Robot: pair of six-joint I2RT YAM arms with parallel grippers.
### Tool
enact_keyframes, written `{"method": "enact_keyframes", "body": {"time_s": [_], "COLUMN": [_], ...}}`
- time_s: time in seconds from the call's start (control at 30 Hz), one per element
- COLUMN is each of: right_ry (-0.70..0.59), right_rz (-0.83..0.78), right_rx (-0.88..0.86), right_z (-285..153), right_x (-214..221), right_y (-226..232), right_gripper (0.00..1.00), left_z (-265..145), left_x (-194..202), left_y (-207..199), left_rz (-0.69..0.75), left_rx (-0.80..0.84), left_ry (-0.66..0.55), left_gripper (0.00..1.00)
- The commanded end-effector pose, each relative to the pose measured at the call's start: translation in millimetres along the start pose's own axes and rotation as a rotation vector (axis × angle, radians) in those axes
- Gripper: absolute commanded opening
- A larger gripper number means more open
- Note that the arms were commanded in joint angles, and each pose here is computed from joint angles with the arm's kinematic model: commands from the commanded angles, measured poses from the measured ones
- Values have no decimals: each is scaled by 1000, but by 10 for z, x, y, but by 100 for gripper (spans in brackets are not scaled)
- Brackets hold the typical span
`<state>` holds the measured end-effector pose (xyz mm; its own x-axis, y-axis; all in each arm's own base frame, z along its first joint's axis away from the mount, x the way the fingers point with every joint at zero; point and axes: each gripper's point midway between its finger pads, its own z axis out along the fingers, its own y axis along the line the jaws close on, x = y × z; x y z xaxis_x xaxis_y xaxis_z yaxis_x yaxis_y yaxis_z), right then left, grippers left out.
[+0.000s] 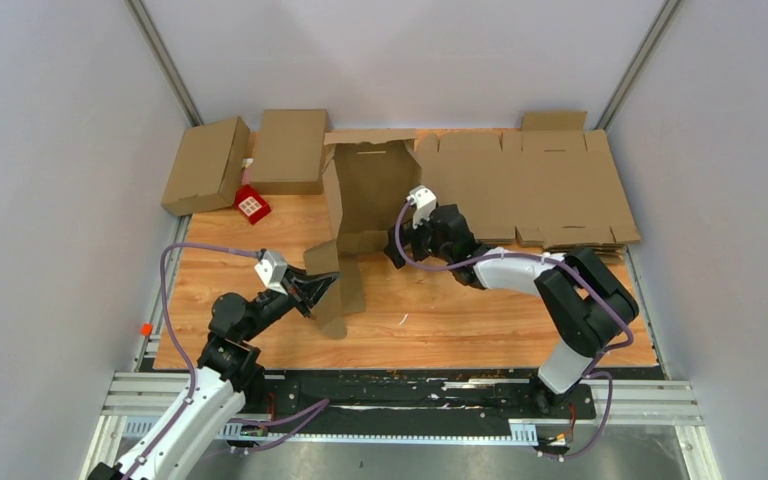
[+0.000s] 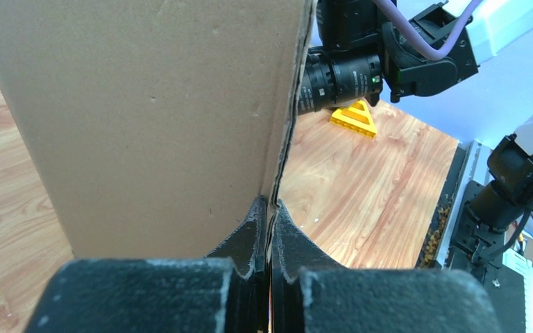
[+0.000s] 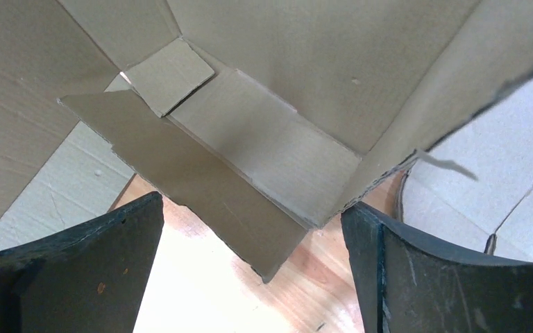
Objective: Fold the paper box
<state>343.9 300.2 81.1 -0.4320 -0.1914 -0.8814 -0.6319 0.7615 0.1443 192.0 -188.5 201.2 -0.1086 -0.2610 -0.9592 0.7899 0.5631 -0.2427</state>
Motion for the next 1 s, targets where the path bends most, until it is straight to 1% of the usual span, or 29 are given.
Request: {"method": "enact_keyframes", "body": {"time_s": [0.0, 0.1, 0.23, 0.4, 0.63, 0.77, 0.97], "right_ry": [-65, -60, -41, -64, -64, -31, 14], "right_rz": [53, 61, 49, 53, 50, 1, -20], "right_rx": [-137, -124, -147, -245, -331, -309, -266], "right_z": [44, 85, 170, 153, 88, 109, 182], "right_x": [-159, -190, -180, -184, -179, -101, -8], "right_y": [66, -20, -33, 37, 11, -48, -118], "right_gripper": [100, 100, 100, 100, 100, 100, 100], "left_z": [3, 15, 36, 42, 52, 61, 61], "left_x": [29, 30, 25, 16, 1, 8, 6], "left_y": [18, 31, 38, 38, 43, 41, 18], "left_rz": [-30, -35, -41, -44, -52, -56, -63], "left_rx": [-19, -24, -25, -26, -30, -27, -16], "left_ry": [36, 37, 44, 45, 45, 52, 51], "left_gripper": [0, 0, 0, 0, 0, 0, 0]}}
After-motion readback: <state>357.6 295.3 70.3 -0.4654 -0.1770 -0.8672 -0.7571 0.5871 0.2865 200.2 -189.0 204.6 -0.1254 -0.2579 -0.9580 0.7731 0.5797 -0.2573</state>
